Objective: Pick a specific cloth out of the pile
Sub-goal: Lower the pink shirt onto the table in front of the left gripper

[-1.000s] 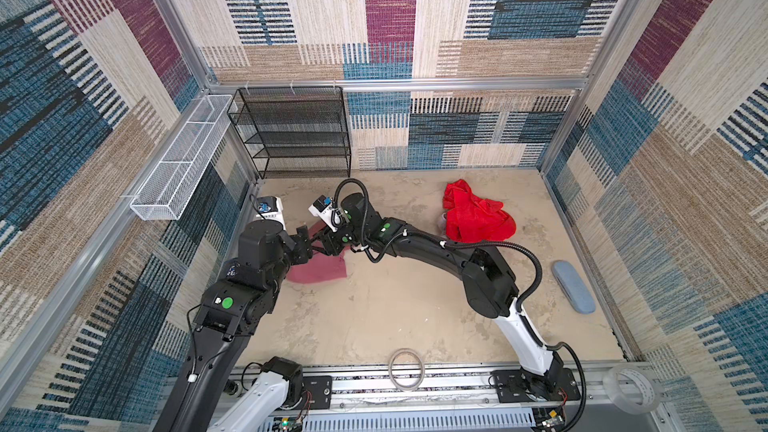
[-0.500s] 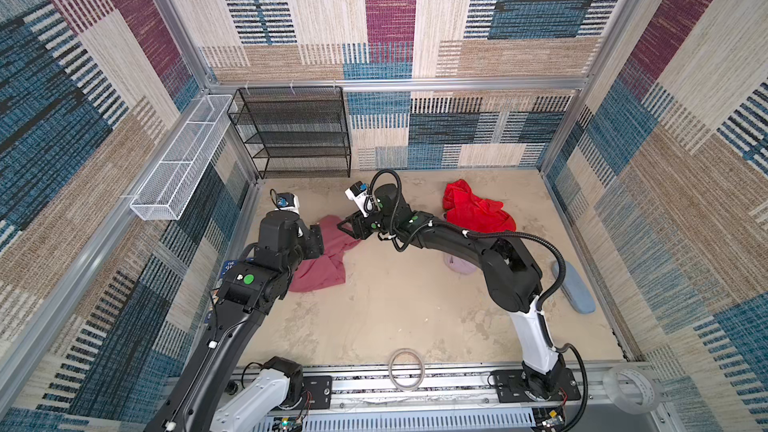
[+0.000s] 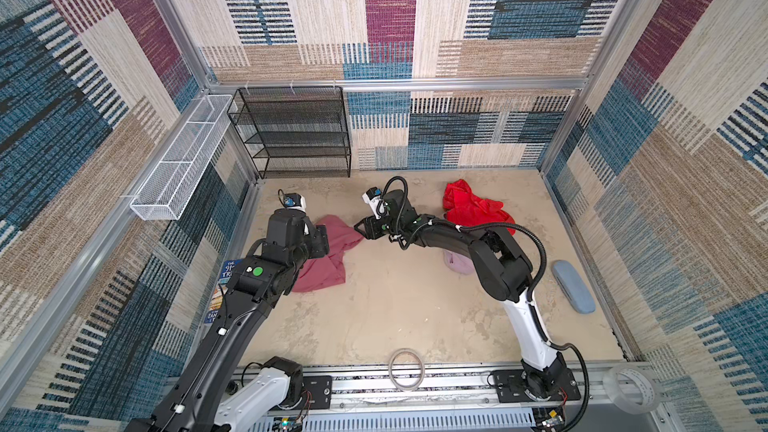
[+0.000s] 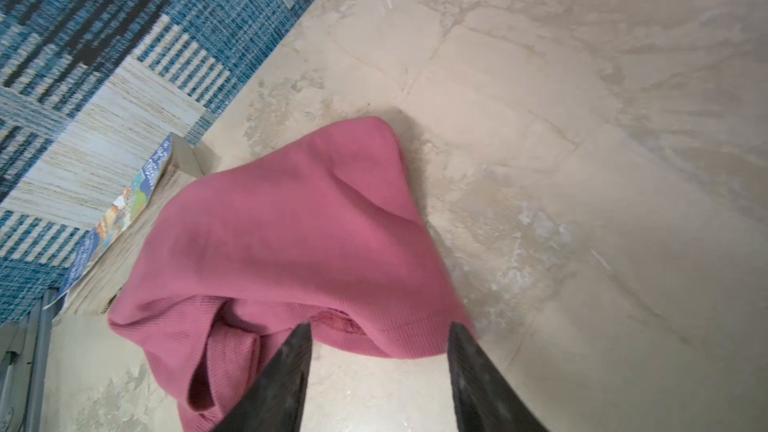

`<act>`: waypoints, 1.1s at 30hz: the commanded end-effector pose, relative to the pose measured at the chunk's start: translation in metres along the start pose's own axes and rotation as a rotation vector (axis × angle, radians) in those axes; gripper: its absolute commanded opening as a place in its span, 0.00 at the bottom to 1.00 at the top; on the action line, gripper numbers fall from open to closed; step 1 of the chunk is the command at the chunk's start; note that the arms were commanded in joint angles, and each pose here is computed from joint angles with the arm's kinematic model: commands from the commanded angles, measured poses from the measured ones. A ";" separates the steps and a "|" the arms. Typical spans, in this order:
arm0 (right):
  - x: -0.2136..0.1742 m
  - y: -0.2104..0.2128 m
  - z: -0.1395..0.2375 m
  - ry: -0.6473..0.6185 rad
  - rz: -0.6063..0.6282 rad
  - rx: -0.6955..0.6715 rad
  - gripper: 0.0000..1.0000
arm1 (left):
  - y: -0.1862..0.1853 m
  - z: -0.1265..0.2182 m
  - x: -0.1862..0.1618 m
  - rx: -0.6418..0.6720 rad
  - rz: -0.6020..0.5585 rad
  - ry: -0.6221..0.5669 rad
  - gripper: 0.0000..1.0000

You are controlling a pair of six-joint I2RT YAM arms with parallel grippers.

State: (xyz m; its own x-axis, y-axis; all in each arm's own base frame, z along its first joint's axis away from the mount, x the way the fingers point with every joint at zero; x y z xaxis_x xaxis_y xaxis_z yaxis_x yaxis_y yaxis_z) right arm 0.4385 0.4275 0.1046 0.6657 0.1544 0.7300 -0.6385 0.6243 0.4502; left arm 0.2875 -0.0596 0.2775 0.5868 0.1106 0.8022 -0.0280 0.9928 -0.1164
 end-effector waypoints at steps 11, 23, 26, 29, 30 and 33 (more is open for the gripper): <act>-0.010 -0.019 -0.023 0.001 -0.035 -0.040 0.52 | -0.006 -0.013 0.008 -0.006 -0.011 0.000 0.69; -0.024 -0.023 -0.033 0.031 -0.076 -0.023 0.50 | -0.007 -0.014 0.008 -0.010 -0.006 -0.008 0.69; -0.028 -0.020 -0.032 0.035 -0.092 0.003 0.50 | -0.006 -0.014 0.008 -0.007 -0.010 -0.014 0.69; -0.032 -0.019 -0.033 0.037 -0.105 0.013 0.50 | -0.005 -0.014 0.009 -0.001 -0.006 -0.024 0.70; -0.033 -0.019 -0.033 0.041 -0.112 0.016 0.48 | -0.006 -0.015 0.009 -0.004 -0.004 -0.021 0.70; -0.035 -0.019 -0.035 0.045 -0.117 0.021 0.39 | -0.007 -0.015 0.008 -0.012 -0.009 -0.017 0.70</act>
State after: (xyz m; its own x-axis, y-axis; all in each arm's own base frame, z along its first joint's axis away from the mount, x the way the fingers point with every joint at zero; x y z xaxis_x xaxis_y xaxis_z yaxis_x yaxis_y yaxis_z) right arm 0.4437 0.4332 0.0525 0.7404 0.1263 0.6602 -0.5686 0.6414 0.5150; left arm 0.3021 -0.0643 0.2719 0.5907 0.1079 0.7997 -0.0274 0.9931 -0.1138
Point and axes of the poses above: each gripper's point midway between its finger pads, its own z axis back along the fingers, its own y axis along the line the jaws close on, x = y × z, the point moved 2 cm from there along z, back along the fingers, and after that the axes turned 1 degree about -z, right-handed, at the moved point
